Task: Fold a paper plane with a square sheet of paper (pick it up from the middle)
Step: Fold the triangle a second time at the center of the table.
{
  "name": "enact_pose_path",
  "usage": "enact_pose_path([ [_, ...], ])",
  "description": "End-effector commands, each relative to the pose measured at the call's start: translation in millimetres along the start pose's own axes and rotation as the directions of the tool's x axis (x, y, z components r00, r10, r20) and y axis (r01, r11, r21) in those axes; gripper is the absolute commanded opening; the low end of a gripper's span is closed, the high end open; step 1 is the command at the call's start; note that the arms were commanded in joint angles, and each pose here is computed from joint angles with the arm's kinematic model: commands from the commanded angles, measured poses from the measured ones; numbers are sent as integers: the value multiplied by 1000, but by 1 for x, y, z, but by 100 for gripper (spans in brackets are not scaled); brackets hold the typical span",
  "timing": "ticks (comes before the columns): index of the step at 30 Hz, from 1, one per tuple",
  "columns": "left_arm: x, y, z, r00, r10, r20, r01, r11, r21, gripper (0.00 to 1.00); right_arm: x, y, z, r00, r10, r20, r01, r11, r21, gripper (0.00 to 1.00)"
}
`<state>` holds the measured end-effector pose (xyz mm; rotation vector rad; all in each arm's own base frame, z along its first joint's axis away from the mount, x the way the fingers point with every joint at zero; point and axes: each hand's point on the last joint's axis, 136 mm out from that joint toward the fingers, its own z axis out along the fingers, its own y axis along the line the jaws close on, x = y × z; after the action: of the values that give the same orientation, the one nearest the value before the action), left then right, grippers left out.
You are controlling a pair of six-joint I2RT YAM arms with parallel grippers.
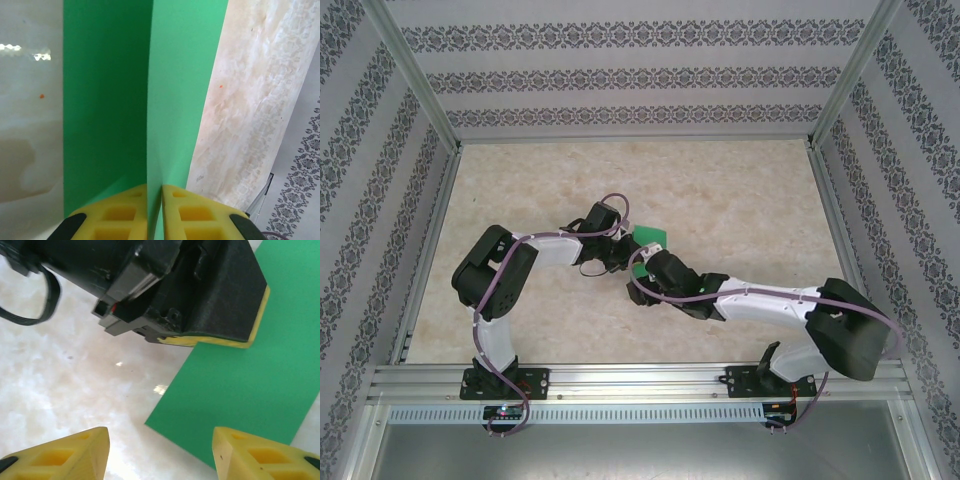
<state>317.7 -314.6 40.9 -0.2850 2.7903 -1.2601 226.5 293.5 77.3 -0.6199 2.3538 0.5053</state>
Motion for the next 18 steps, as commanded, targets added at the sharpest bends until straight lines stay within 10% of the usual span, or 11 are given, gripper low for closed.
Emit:
enact_pose_path([
  [1, -7, -16, -12, 1000, 8, 13, -8, 999, 37, 14, -16, -4, 4, 996, -78, 47, 75, 994, 76, 58],
  [18, -4, -18, -13, 1000, 12, 4, -12, 999, 40, 15, -10, 1, 24, 953, -297, -63, 303, 919, 252, 54],
])
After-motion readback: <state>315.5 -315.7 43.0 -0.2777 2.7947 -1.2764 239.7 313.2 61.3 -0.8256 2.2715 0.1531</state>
